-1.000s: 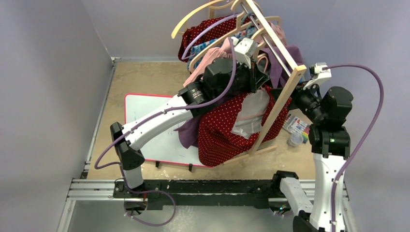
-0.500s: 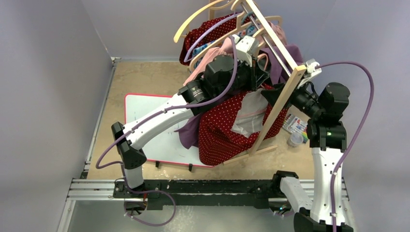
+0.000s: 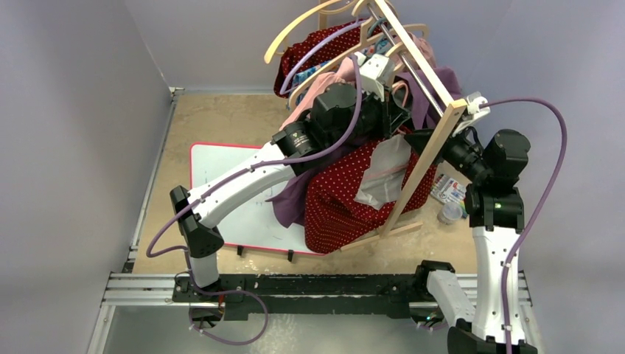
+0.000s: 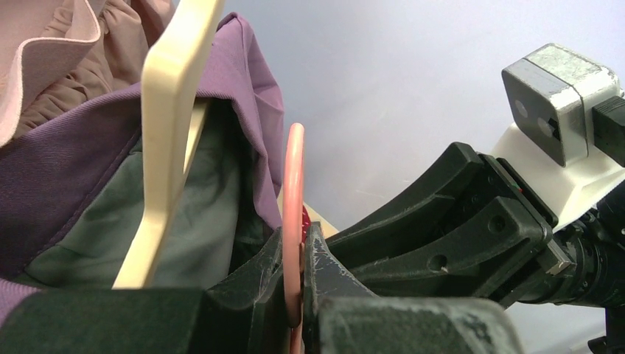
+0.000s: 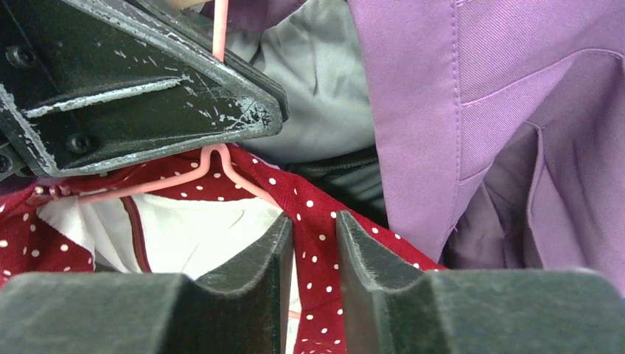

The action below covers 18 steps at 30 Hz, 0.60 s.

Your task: Remove the skirt from the hanger

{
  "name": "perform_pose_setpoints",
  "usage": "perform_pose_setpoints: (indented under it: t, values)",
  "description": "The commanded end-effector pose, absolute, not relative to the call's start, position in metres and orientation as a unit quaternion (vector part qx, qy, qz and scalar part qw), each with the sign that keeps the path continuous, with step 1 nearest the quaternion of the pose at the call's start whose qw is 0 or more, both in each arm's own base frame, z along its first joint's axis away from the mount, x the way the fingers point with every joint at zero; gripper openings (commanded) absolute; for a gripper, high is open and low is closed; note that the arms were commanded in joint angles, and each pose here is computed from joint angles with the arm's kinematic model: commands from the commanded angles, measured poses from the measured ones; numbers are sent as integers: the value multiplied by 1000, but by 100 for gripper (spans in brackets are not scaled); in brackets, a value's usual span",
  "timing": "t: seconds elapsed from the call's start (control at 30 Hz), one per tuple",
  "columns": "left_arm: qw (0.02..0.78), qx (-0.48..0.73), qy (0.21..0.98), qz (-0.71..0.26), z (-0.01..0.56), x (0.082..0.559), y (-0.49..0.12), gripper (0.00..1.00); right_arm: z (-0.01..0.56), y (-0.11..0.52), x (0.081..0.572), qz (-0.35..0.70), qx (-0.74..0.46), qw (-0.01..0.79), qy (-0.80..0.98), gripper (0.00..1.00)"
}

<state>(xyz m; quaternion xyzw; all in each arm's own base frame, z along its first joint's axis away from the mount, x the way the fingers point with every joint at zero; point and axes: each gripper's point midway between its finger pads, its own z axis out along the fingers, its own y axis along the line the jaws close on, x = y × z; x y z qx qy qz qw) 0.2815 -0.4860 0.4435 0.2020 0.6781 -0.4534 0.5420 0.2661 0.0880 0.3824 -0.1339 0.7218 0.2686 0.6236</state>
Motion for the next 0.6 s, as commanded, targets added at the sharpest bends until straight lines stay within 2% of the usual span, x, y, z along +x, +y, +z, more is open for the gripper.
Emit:
perform_pose_setpoints:
  t: [0.0,0.07,0.17,0.57]
  values:
    - [570,193,626,-497,499,269,-477,0,403,85,272,256,-137,660,693,24]
    - [571,195,624,-497,501,267,-475,0,404,80,273,247,-122,664,695,17]
    - [575,201,621,-492,502,264,-469,0,406,78,273,251,-98,666,695,0]
    - [599,217,577,-510,522,241,-442,0,392,39,301,179,4,656,733,0]
